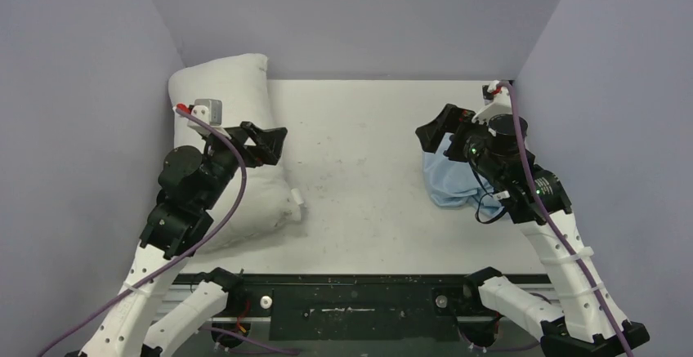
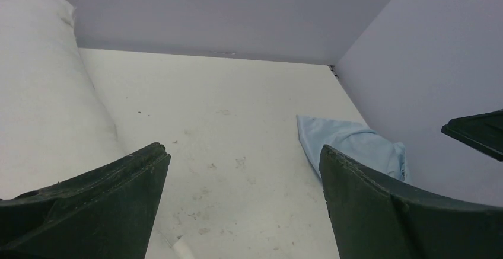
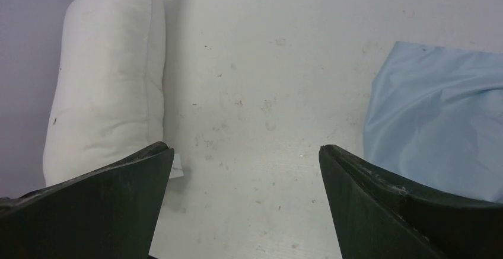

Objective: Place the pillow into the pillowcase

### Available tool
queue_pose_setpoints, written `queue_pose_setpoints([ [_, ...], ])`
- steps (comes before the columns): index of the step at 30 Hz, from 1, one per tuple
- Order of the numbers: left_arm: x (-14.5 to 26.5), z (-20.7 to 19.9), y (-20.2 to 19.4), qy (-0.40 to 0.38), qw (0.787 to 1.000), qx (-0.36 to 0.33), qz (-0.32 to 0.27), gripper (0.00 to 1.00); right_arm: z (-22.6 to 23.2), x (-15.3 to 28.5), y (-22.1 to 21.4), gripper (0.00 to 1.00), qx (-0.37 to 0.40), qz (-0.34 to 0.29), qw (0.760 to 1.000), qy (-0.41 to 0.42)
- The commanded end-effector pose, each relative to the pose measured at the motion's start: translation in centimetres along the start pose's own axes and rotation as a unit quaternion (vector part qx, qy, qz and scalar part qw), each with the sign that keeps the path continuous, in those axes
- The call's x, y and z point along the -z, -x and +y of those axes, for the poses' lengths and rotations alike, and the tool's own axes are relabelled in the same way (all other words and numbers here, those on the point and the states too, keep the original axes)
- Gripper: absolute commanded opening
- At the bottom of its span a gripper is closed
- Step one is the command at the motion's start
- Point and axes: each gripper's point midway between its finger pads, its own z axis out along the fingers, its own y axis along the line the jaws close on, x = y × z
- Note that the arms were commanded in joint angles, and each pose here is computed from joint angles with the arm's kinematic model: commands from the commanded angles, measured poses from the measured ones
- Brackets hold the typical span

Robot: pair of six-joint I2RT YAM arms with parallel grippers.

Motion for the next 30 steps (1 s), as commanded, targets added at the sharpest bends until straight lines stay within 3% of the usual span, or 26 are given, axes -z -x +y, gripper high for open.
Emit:
queue_pose_setpoints([
  [1, -0.4, -0.4, 0.3, -0.008, 1.0, 0.004, -0.005, 0.97, -0.2, 0.5, 0.8, 1.0, 0.011, -0.022, 1.0, -0.005],
  [12, -1.8, 4.1, -1.6, 0.105, 0.993, -0.032, 0.03, 0.97, -0.6, 0.3, 0.2, 1.0, -0.003, -0.02, 1.0, -0.011],
  [17, -1.9, 11.0, -1.4, 0.302, 0.948, -0.088, 0.042, 0.97, -0.6, 0.5, 0.0, 1.0, -0.005, -0.023, 1.0, -0.007],
  [20, -3.4, 12.5, -2.4, 0.326, 0.934, -0.122, 0.076, 0.97, -0.1, 1.0, 0.1, 1.0, 0.001, -0.031, 0.999, 0.014],
  [24, -4.0, 17.5, -3.1, 0.43, 0.883, -0.17, 0.083, 0.97, 1.0, 1.8, 0.8, 1.0, 0.003, -0.058, 0.997, 0.049],
  [30, -5.3, 23.7, -7.5, 0.473, 0.856, -0.146, 0.15, 0.97, 0.7, 1.2, -0.3, 1.0, -0.015, -0.044, 0.998, 0.046],
])
